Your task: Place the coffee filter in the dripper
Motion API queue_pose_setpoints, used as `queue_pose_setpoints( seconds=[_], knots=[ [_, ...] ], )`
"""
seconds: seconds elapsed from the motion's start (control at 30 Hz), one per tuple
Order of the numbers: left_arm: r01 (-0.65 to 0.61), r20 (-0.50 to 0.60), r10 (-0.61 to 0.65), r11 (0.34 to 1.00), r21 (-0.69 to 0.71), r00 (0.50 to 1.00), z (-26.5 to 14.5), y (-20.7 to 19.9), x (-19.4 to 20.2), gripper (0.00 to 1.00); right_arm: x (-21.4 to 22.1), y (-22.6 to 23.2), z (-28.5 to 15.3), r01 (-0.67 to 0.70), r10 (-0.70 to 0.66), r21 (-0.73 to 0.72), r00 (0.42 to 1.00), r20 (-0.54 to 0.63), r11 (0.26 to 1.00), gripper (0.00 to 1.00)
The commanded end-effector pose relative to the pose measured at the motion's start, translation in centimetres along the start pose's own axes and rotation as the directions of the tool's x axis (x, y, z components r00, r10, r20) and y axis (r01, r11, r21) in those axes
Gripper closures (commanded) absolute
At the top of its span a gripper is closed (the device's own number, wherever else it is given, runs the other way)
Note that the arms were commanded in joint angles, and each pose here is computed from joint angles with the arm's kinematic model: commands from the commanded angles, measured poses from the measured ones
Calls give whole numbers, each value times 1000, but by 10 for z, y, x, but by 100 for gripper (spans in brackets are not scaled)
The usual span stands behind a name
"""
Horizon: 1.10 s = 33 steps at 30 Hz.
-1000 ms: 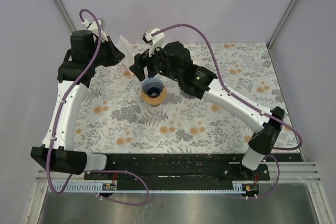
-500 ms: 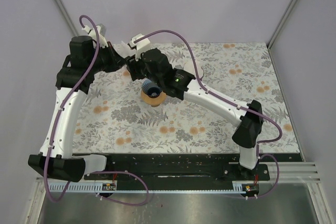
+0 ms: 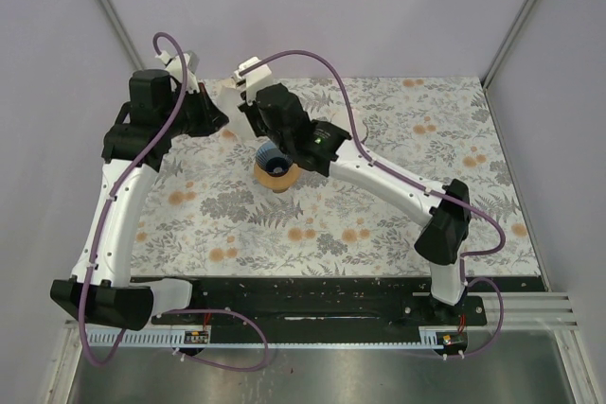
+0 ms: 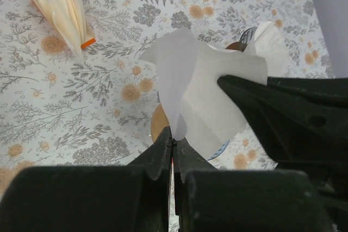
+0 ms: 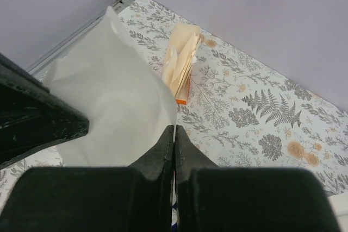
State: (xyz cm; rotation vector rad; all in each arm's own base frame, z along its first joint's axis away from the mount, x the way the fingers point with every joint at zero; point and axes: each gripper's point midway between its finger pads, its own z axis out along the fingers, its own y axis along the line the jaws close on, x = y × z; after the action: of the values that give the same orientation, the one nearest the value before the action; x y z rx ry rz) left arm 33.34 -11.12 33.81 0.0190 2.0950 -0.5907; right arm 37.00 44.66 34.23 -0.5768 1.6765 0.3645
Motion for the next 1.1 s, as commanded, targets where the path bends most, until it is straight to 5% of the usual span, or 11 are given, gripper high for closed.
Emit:
queue_pose_setpoints(
  seconds=[0.0, 0.17, 0.37, 0.5, 0.83, 1.07],
  knots=[
    [-122, 15, 122, 992, -20, 992, -9, 3, -6, 100, -27, -30, -14, -11, 10, 51, 1000, 16, 999, 100],
    [-189, -15, 189, 982, 16, 982, -14, -6, 0, 98, -13, -33, -24, 15, -15, 3, 994, -106, 1000, 100],
    [-217, -12, 221, 964, 152, 975, -28, -34, 1, 55, 3, -38, -41, 14, -25, -51, 974, -226, 999, 100],
    [-252, 40, 249, 954, 164, 968, -43, -44, -13, 38, 16, -40, -59, 9, -40, -102, 950, -311, 995, 100],
    [-162, 12, 162, 976, 144, 987, -21, -31, -5, 30, 68, -19, -80, -32, -120, -255, 821, -558, 966, 100],
    [-99, -54, 107, 986, 131, 993, 3, -18, 15, 29, 94, -15, -63, -62, -129, -278, 775, -618, 959, 100]
  ],
)
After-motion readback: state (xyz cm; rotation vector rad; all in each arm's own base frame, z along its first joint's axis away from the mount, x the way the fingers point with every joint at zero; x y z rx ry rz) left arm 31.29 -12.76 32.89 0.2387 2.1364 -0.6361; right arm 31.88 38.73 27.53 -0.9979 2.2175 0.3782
